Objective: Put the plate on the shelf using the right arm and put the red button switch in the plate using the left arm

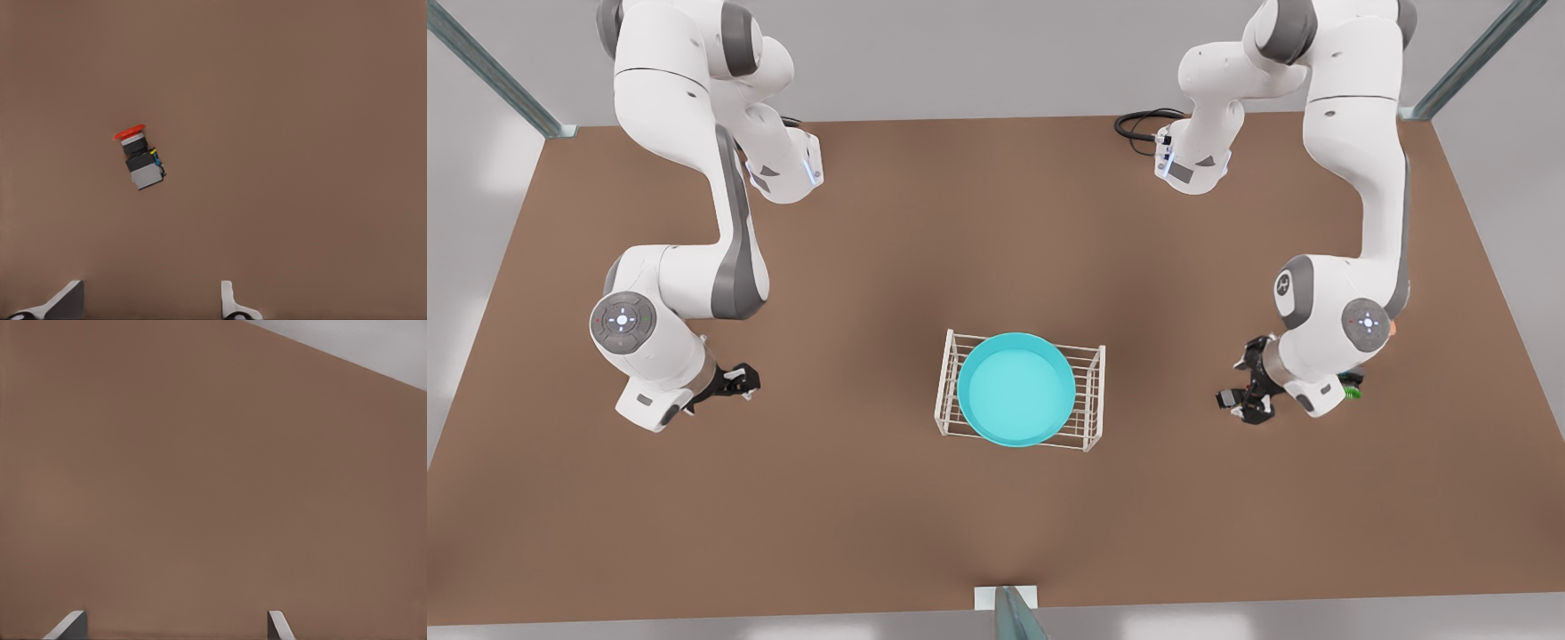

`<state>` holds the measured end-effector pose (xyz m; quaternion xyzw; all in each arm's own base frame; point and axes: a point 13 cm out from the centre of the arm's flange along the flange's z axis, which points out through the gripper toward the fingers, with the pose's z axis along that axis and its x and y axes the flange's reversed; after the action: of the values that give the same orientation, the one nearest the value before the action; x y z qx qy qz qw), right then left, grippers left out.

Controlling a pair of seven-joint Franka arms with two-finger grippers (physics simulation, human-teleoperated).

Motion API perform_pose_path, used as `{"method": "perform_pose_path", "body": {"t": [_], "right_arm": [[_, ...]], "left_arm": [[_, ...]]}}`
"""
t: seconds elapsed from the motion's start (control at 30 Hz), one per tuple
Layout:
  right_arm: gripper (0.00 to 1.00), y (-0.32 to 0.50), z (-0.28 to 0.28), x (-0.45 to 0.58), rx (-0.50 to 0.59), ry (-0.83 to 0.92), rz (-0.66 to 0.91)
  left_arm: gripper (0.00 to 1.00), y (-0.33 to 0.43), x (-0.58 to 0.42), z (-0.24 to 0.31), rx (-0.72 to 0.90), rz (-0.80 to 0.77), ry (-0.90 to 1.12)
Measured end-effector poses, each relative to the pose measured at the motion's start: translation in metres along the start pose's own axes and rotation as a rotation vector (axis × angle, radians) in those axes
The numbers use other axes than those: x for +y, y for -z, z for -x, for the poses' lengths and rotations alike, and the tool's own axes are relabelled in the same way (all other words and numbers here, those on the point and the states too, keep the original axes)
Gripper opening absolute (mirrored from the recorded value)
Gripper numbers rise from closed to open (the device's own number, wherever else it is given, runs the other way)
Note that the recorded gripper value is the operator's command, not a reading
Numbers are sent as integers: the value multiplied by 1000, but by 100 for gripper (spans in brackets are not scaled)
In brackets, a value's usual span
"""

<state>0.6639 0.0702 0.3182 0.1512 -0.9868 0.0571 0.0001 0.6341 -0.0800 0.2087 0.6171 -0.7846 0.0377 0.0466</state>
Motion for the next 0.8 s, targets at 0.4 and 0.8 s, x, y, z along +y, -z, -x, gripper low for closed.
{"method": "perform_pose_path", "body": {"t": [0.4,0.8], "right_arm": [[100,-4,-3,-7,15,62,7],[100,-5,-3,-7,16,98,9]], "left_arm": [[100,-96,3,80,-48,11,289],[100,-126,43,88,-99,54,369]]}}
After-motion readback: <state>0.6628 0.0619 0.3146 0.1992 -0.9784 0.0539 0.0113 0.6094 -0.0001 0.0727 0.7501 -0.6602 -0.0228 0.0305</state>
